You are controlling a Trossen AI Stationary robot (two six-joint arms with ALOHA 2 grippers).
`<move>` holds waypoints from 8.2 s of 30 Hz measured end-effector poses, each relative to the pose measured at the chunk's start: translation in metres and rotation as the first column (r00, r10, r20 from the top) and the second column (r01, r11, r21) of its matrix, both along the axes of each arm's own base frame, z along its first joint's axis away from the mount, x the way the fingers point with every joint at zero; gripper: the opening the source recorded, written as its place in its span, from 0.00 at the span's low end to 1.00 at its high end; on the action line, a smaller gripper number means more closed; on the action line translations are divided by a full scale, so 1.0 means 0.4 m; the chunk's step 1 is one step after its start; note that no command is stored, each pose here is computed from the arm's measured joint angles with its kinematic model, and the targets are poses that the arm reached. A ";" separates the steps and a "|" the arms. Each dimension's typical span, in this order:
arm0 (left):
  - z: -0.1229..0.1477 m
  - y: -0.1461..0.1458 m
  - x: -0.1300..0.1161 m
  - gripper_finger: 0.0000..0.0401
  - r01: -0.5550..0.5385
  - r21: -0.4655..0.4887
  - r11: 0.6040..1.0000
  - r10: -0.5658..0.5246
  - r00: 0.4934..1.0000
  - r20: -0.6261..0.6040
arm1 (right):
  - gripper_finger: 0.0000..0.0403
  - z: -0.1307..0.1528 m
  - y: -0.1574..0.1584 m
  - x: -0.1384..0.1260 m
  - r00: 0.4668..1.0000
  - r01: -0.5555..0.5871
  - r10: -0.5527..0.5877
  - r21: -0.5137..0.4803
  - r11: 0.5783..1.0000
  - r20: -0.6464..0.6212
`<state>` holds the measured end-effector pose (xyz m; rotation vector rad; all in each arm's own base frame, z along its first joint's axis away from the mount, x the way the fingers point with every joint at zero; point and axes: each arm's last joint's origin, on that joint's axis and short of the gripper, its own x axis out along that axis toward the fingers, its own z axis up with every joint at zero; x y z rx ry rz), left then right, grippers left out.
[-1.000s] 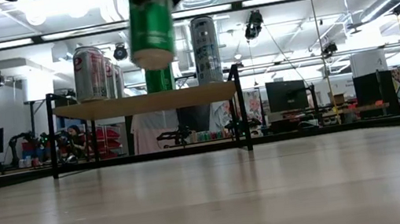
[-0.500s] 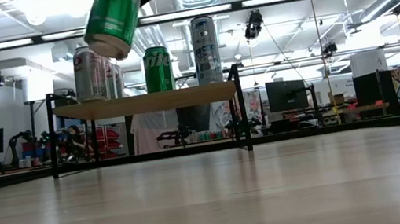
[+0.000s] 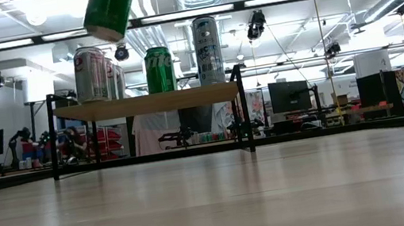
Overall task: Place canned beverage on shelf
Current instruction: Put the green soda can aligned with the other green soda cans on the shelf
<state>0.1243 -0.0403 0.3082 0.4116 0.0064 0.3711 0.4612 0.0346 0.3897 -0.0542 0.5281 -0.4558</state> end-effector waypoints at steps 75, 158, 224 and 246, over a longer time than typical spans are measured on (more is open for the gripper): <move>-0.077 -0.028 0.128 0.70 0.157 0.057 0.986 -0.162 0.983 0.087 | 0.91 0.079 0.180 -0.054 0.976 -0.196 0.214 -0.253 0.947 0.047; -0.138 -0.035 0.166 0.70 0.250 0.079 0.965 -0.262 0.928 0.265 | 0.91 -0.146 0.088 -0.042 0.704 -0.296 0.533 -0.488 0.821 0.470; -0.042 0.038 -0.008 0.80 0.231 -0.122 0.965 -0.178 0.922 0.343 | 0.71 -0.224 -0.175 -0.036 0.827 0.148 -0.100 -0.044 0.988 0.554; -0.022 0.073 -0.114 0.80 0.252 -0.167 0.953 -0.161 0.892 0.423 | 0.71 -0.279 -0.191 -0.018 0.764 0.354 -0.302 0.021 0.935 0.570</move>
